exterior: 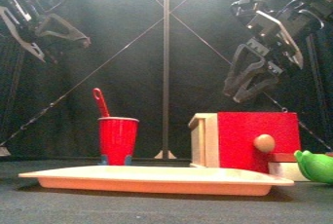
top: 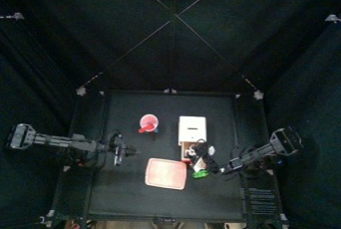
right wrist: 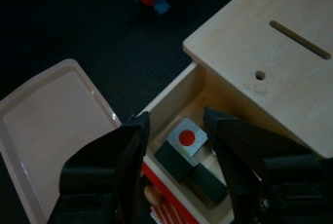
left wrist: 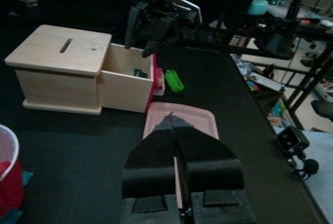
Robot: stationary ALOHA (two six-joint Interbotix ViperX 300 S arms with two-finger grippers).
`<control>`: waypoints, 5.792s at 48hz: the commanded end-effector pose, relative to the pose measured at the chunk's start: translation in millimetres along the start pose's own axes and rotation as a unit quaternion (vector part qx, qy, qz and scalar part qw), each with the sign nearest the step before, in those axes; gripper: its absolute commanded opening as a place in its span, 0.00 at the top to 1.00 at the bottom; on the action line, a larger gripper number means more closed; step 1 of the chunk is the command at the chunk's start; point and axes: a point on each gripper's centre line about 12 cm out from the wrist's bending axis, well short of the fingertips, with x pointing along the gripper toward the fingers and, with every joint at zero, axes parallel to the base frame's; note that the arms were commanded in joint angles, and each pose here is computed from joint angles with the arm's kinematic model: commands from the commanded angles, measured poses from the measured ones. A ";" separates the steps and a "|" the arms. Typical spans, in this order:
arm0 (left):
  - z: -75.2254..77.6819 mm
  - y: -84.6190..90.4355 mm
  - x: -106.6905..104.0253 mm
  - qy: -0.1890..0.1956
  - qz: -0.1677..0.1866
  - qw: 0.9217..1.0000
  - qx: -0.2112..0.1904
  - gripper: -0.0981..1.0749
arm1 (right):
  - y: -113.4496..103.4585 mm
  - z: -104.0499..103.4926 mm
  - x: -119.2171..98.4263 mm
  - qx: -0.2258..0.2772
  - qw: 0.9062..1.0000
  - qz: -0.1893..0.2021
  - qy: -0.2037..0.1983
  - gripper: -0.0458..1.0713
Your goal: Close drawer
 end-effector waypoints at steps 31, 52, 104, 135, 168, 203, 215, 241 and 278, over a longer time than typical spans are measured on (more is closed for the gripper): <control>32.8 -11.1 6.8 -0.091 -0.034 0.995 -0.003 0.76 | 0.5 21.6 -25.5 0.011 0.999 0.027 -0.045 0.57; 67.7 25.8 55.4 -0.127 0.042 0.989 -0.067 0.76 | 15.4 8.3 -50.8 -0.014 0.995 0.089 -0.036 0.70; 86.2 210.2 266.8 0.054 0.222 0.965 -0.126 0.77 | 29.1 -55.9 -46.4 -0.063 0.985 0.133 0.088 0.70; 45.0 235.3 271.4 0.139 0.251 0.943 -0.167 0.77 | 25.0 -53.3 -35.1 -0.060 0.988 0.114 0.086 0.70; 37.9 233.4 270.3 0.149 0.251 0.942 -0.167 0.77 | 4.6 -39.1 -10.2 -0.035 0.994 0.063 0.078 0.70; 40.1 232.1 269.9 0.147 0.250 0.942 -0.167 0.77 | -24.7 -14.1 15.3 -0.005 0.998 0.009 0.055 0.70; 41.9 231.8 269.5 0.145 0.250 0.943 -0.167 0.77 | -39.8 -2.9 25.2 0.004 0.999 -0.015 0.041 0.70; 47.0 231.2 269.1 0.140 0.249 0.944 -0.166 0.77 | -56.2 10.6 36.1 -0.011 0.998 -0.046 0.042 0.70; 81.0 229.0 259.0 0.081 0.244 0.955 -0.148 0.77 | -48.0 16.9 29.2 -0.010 0.999 -0.035 0.035 0.70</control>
